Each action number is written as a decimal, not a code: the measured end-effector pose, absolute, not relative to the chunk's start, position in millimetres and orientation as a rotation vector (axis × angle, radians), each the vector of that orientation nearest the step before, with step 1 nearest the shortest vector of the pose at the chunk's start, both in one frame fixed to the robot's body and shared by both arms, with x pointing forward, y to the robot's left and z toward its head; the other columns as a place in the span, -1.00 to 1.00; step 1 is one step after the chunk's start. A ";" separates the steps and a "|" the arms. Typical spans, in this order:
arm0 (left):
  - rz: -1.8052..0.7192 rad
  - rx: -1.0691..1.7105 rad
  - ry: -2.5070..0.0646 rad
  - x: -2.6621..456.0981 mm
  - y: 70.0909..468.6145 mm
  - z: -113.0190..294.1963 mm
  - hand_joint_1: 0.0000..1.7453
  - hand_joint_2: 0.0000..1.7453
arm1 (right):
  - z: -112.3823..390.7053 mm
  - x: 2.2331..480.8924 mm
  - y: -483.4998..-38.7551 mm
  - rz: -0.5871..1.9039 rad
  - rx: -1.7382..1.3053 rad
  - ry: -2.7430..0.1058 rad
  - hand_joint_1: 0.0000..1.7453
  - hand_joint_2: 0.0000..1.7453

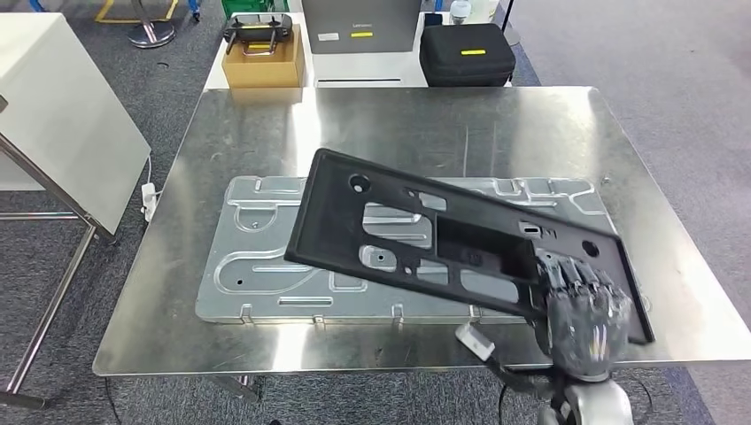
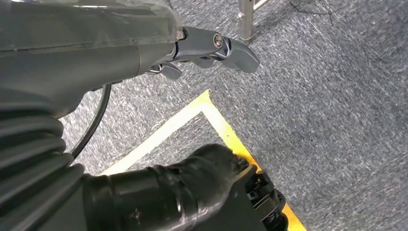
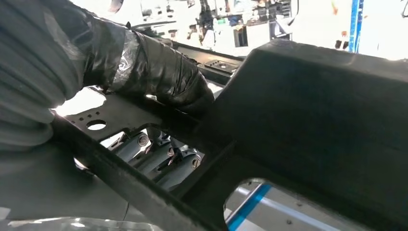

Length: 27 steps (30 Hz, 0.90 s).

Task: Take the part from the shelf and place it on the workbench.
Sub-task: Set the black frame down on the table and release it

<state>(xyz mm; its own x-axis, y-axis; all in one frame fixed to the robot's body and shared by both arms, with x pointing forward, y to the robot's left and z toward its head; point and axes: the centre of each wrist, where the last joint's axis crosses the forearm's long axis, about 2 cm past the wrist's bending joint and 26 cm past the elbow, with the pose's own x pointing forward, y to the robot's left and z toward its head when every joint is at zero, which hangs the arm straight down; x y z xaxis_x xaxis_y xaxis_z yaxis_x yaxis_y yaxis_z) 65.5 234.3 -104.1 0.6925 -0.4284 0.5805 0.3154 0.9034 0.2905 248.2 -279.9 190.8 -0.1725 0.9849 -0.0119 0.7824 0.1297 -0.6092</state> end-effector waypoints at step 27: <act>-0.527 0.150 -0.699 86.3 228.8 -100.0 -1.00 -1.00 | 211.3 372.2 -261.0 0.968 -1.706 -1.806 1.00 1.00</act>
